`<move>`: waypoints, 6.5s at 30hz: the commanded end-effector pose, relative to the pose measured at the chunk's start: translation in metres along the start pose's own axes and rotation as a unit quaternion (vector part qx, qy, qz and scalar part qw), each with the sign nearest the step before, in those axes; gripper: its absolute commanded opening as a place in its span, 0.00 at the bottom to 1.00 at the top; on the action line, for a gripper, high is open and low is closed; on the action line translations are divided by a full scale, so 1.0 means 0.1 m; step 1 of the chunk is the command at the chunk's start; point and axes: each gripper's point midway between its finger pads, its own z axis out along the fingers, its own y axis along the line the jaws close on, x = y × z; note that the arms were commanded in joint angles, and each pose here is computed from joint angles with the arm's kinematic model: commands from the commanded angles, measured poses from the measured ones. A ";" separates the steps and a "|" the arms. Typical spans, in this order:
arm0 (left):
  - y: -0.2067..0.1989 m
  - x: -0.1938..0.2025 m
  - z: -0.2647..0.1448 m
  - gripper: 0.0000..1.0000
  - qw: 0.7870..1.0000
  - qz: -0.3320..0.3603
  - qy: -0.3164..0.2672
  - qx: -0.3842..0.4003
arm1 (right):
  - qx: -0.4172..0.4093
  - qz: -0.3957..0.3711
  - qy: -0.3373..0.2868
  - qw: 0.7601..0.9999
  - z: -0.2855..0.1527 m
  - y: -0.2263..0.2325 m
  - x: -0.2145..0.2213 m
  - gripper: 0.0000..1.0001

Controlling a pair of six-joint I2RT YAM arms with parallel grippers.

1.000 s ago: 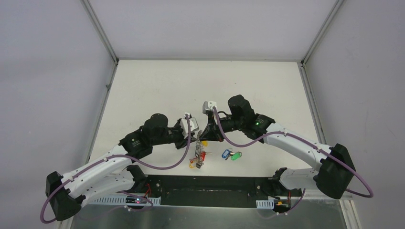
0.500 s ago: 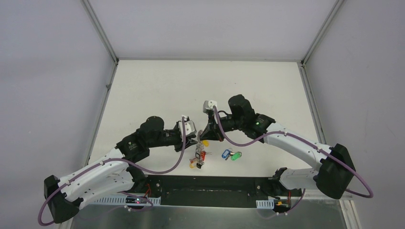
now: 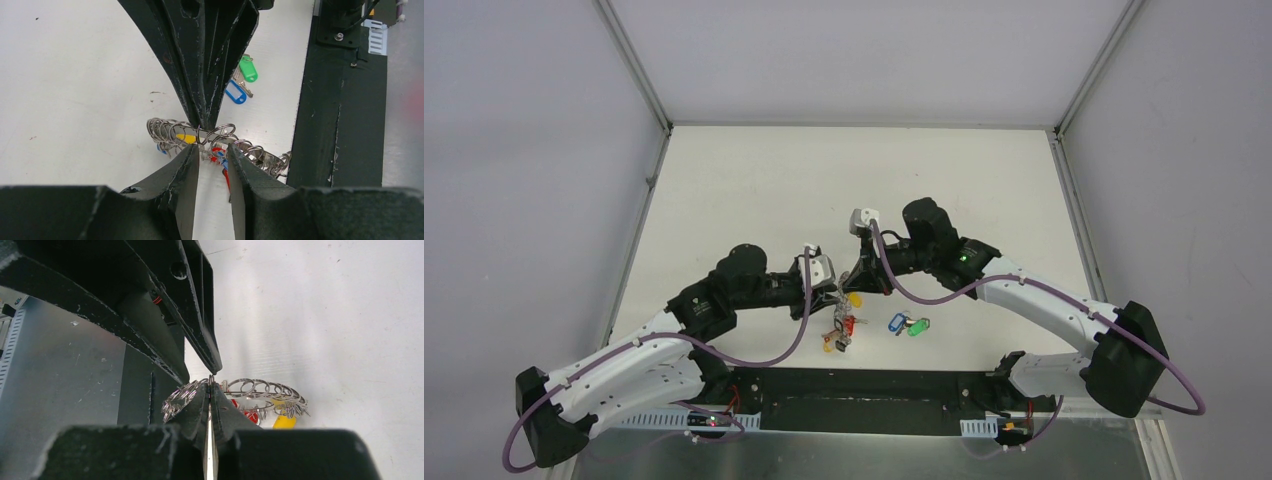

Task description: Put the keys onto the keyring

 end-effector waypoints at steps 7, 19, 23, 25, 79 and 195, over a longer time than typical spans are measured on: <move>0.35 -0.42 -0.16 0.37 0.983 -0.122 -0.046 -0.127 | 0.070 0.021 -0.048 0.996 -0.05 -0.20 -0.33 0.00; 0.45 -0.32 0.02 0.48 0.917 -0.351 -0.023 -0.186 | 0.152 0.124 -0.065 0.978 -0.01 -0.50 -0.32 0.00; 0.51 -0.28 0.05 0.51 0.908 -0.366 -0.021 -0.205 | 0.173 0.138 -0.068 0.973 -0.03 -0.57 -0.30 0.00; 0.56 -0.24 0.03 0.54 0.902 -0.370 -0.020 -0.222 | 0.183 0.142 -0.070 0.970 -0.04 -0.60 -0.30 0.00; 0.70 0.43 0.32 0.65 0.869 -0.379 0.136 -0.286 | 0.203 0.164 -0.070 0.963 -0.09 -0.74 -0.31 0.00; 0.25 -0.36 0.24 0.00 0.993 -0.050 -0.089 -0.057 | 0.120 -0.086 -0.083 0.986 -0.47 -0.15 -0.18 0.69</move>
